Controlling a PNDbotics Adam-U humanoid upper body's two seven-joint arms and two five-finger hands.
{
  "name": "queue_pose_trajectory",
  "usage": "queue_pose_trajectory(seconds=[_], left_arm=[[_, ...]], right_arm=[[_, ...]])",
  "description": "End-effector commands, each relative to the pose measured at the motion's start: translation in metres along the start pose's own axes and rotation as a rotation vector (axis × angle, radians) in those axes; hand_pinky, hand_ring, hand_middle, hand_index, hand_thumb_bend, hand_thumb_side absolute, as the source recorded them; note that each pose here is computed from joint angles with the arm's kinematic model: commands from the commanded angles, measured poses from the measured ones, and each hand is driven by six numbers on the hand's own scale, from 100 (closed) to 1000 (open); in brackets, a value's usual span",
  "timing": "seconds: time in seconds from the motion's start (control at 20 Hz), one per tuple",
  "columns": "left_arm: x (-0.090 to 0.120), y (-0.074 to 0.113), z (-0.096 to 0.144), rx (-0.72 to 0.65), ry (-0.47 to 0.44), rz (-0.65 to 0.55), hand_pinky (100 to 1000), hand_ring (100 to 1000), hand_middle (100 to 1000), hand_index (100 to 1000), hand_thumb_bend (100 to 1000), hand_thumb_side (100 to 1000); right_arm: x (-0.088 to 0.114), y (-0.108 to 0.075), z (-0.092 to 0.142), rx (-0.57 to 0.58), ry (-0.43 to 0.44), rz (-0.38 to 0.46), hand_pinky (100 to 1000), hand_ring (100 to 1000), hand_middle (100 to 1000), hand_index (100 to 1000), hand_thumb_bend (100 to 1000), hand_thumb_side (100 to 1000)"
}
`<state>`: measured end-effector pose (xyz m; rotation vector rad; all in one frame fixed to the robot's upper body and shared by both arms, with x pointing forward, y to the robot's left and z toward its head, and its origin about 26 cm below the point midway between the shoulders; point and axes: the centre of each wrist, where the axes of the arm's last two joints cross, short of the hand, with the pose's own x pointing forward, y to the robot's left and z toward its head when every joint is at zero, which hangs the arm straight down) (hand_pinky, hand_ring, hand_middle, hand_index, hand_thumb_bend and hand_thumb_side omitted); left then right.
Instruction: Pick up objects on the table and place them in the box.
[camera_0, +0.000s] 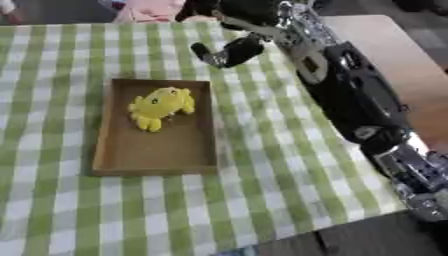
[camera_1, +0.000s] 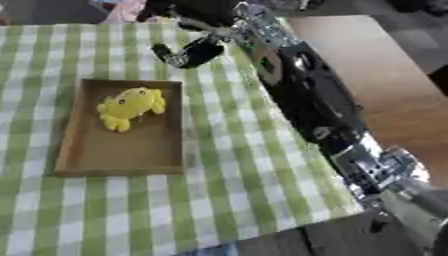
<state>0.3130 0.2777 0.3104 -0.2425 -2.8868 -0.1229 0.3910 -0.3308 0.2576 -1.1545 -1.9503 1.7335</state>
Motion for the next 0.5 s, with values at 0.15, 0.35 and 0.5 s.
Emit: queue_pose_trajectory(seconds=[0.15,0.35,0.5], left_arm=[[0.007,0.006,-0.003,-0.004,-0.008,-0.036,556,689,697,609,141,545],[0.007,0.008,-0.001,0.002,0.006,-0.045,554,690,699,606,130,560],[0.007,0.01,0.001,0.006,0.015,-0.053,553,690,699,605,125,567]], right_arm=[[-0.018,-0.037,0.03,-0.154,0.077,-0.006,769,747,728,840,100,682],[-0.024,-0.048,0.052,-0.3,0.128,-0.094,767,718,723,825,100,707],[-0.028,-0.055,0.069,-0.404,0.163,-0.156,767,709,724,823,100,741]])
